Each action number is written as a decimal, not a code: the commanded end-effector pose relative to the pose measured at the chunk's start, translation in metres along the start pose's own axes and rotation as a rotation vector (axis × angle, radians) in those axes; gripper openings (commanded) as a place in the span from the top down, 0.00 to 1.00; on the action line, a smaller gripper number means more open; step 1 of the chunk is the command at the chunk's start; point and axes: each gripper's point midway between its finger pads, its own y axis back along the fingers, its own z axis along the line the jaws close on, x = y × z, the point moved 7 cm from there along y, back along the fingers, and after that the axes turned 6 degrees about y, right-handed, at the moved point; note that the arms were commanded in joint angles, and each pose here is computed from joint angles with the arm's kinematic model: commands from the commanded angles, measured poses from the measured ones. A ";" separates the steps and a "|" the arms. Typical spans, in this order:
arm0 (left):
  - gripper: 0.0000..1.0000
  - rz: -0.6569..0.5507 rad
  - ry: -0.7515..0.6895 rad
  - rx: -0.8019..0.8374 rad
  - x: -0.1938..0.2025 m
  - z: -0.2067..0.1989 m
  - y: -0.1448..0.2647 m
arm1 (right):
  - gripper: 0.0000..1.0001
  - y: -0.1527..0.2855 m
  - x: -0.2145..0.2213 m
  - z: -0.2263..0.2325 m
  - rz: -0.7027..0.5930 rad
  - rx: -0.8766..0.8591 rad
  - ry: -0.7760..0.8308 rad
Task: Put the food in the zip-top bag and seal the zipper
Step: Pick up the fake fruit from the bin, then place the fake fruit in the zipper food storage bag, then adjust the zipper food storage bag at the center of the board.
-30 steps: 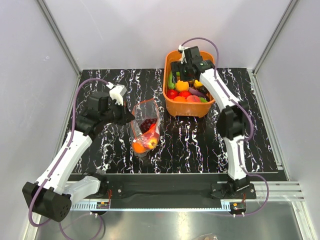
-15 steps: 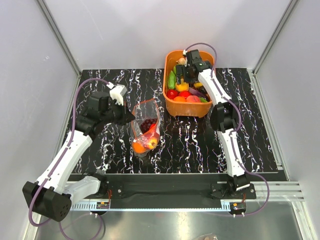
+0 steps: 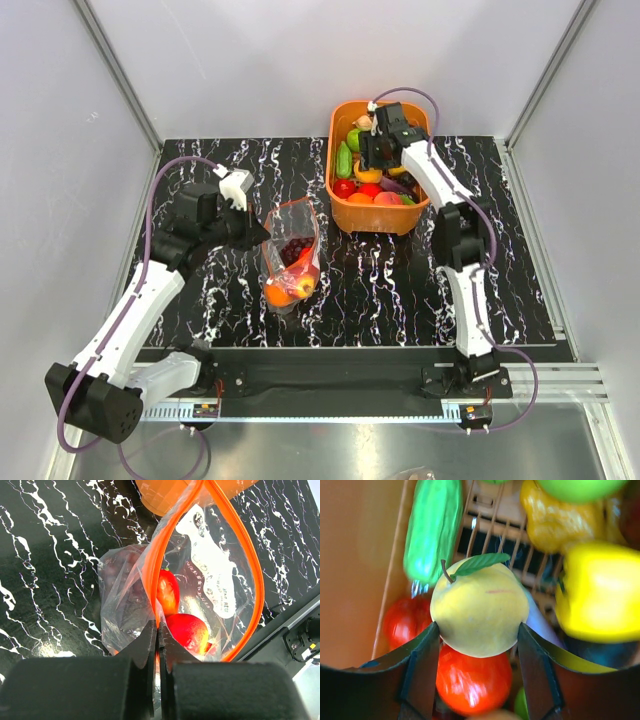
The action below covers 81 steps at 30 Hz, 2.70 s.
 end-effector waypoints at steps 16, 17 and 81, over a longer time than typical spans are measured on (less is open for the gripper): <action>0.98 -0.072 -0.045 -0.001 -0.011 -0.006 0.010 | 0.61 0.273 0.007 0.126 -0.509 -0.469 0.374; 0.98 -0.071 -0.045 0.003 -0.011 -0.007 0.010 | 0.60 0.281 0.015 0.140 -0.512 -0.518 0.401; 0.97 0.005 0.063 0.029 -0.008 -0.027 0.040 | 0.11 0.264 0.072 0.194 -0.078 -0.513 0.096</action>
